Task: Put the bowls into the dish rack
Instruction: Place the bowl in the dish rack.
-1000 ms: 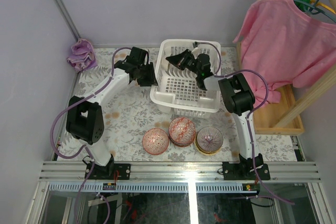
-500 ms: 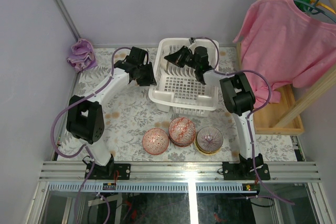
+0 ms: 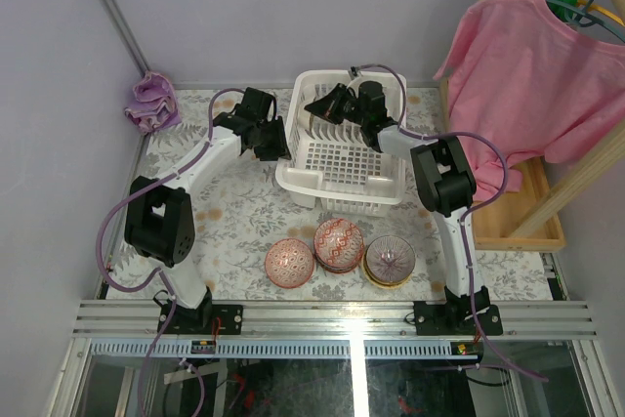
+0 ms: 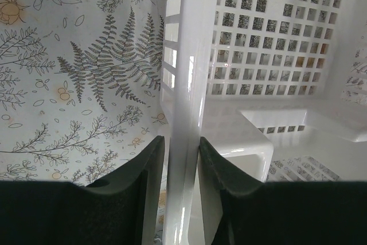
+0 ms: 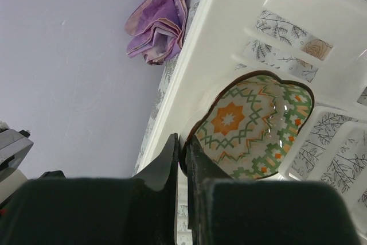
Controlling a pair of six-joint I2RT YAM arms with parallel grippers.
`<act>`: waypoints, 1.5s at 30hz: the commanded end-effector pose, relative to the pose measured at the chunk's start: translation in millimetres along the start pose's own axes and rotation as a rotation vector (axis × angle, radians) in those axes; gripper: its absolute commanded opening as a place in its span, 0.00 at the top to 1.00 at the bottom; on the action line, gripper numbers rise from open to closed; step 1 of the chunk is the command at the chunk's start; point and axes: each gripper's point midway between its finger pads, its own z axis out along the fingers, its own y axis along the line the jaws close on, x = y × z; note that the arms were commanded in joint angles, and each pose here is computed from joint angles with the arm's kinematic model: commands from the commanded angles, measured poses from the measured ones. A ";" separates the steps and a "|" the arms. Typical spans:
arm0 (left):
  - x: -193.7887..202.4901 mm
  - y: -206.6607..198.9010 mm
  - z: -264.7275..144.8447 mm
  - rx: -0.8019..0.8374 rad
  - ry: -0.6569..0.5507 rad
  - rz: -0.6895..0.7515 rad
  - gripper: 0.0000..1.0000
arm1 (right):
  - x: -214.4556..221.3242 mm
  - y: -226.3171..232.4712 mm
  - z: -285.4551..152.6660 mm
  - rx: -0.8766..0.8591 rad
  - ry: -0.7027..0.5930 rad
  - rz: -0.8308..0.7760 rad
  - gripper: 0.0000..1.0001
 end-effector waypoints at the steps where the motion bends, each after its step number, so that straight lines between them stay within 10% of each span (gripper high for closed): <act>1: -7.5 1.4 3.0 0.000 -0.019 0.004 0.72 | 61.3 -99.2 -18.1 0.328 0.132 0.049 0.99; 45: -9.0 2.7 2.0 -0.012 -0.022 0.003 0.73 | 116.7 -183.2 -93.7 0.750 0.344 -0.006 0.91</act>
